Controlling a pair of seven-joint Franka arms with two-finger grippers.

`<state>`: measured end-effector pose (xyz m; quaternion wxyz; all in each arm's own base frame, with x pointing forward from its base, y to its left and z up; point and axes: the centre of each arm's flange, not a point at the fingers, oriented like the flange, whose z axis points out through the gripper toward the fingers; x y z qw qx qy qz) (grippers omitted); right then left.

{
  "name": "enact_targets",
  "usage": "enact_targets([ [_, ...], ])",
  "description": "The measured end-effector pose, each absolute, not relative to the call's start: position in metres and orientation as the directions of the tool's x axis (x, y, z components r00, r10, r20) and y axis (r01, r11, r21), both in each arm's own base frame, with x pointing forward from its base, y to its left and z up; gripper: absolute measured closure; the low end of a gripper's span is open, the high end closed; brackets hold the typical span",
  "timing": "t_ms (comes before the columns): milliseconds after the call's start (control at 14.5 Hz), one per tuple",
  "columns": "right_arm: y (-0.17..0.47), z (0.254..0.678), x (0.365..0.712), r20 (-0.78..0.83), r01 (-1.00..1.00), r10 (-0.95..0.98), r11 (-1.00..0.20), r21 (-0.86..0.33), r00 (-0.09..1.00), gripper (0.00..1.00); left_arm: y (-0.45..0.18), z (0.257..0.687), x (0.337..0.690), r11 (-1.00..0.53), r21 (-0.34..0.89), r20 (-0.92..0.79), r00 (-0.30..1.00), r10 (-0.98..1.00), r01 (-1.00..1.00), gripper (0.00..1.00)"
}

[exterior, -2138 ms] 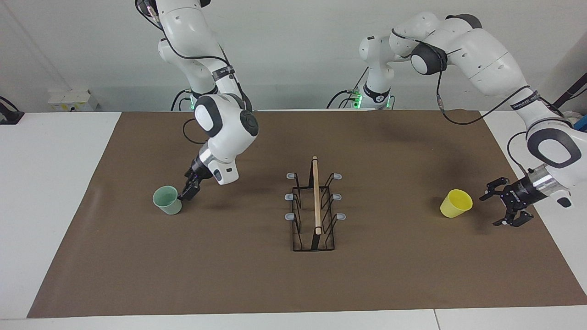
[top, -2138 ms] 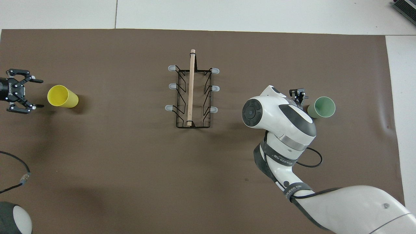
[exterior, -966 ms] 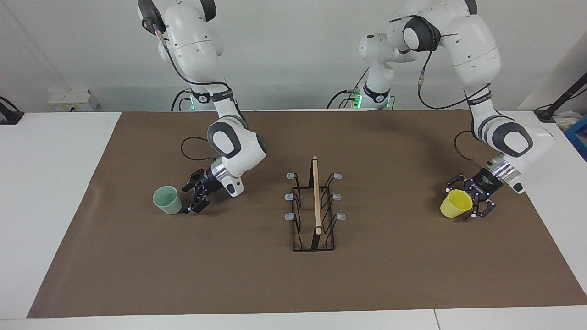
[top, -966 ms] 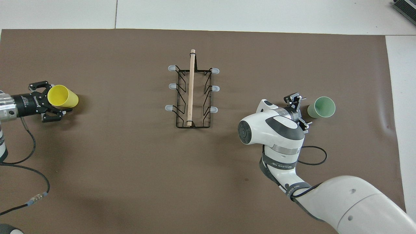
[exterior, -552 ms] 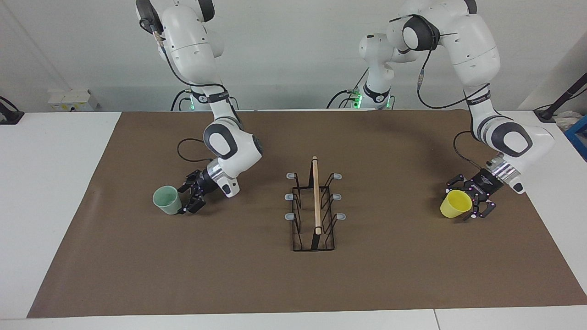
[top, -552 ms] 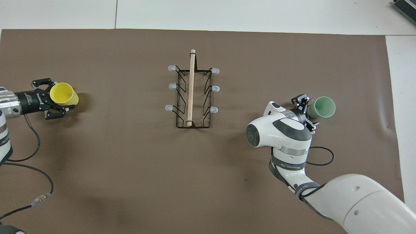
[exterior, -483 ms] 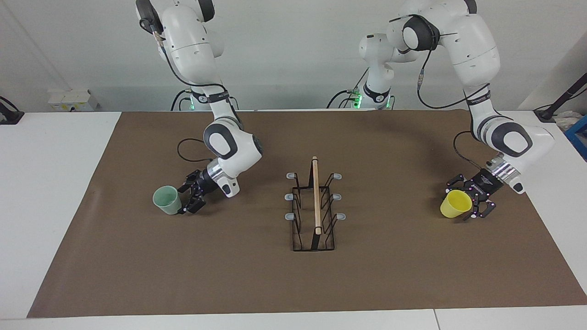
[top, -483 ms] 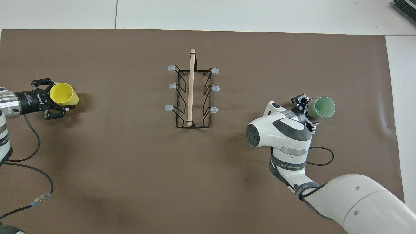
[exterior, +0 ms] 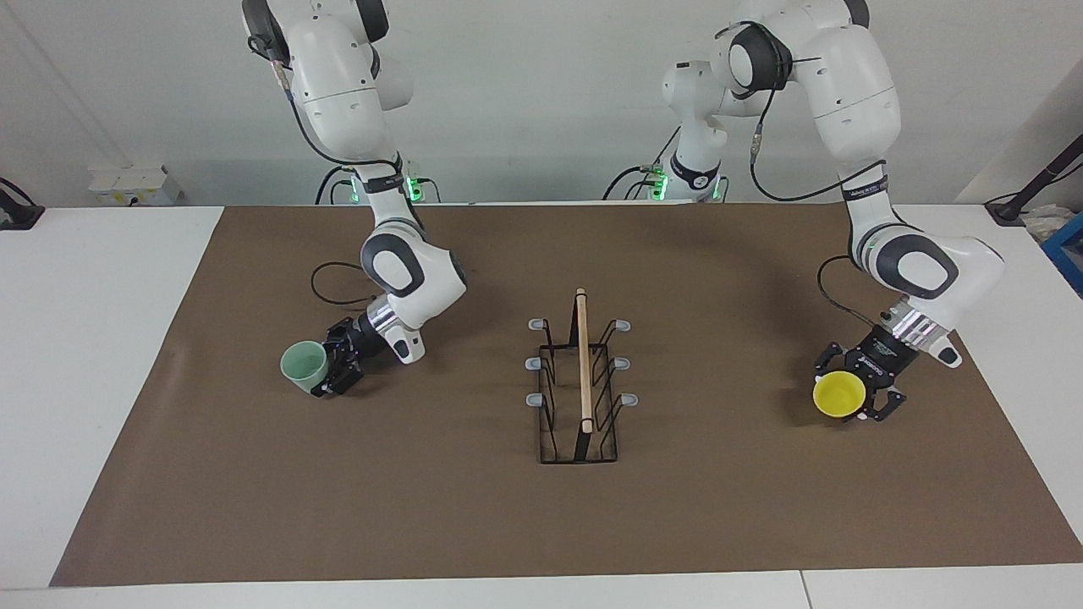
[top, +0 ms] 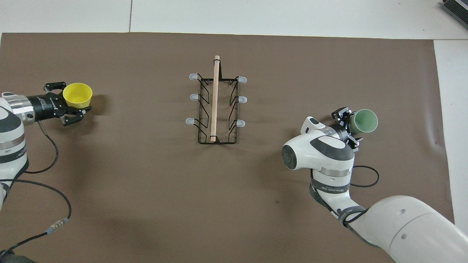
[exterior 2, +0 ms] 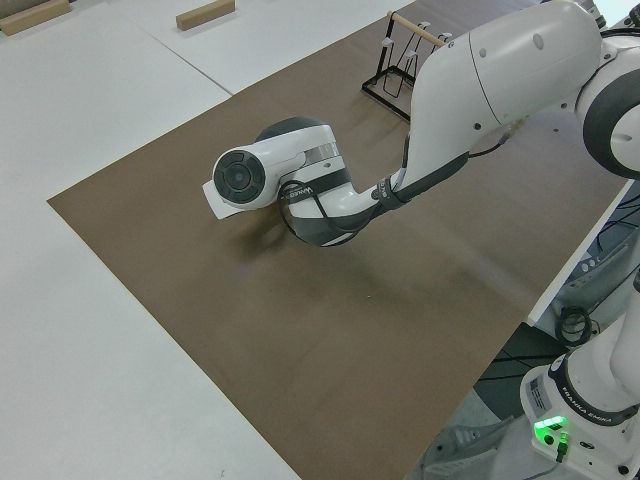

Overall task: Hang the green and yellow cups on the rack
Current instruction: 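Lift both cups and carry them toward the rack with both grippers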

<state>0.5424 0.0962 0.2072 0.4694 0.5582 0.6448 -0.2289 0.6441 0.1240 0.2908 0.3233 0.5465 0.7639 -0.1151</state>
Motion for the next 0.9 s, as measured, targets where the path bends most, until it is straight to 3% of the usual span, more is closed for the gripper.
enact_targets([
  [483, 0.084, 0.205, 0.543, -0.867, 0.927, 0.495, 0.299, 0.225, 0.051, 0.0, 0.083, 0.382, 0.681, 0.042, 0.313, -0.394, 0.09, 0.915, 0.949, 0.33],
  [552, 0.084, 0.205, 0.543, -0.869, 0.926, 0.493, 0.303, 0.225, 0.049, 0.07, 0.069, 0.396, 0.684, -0.043, 0.318, -0.33, 0.153, 0.932, 0.947, 0.33],
  [690, 0.083, 0.206, 0.543, -0.869, 0.926, 0.492, 0.303, 0.224, 0.05, 0.31, 0.041, 0.417, 0.687, -0.175, 0.311, -0.226, 0.251, 0.941, 0.934, 0.33],
  [897, 0.083, 0.206, 0.543, -0.869, 0.926, 0.492, 0.304, 0.226, 0.051, 0.33, 0.014, 0.437, 0.685, -0.31, 0.28, -0.09, 0.347, 0.934, 0.908, 0.33],
])
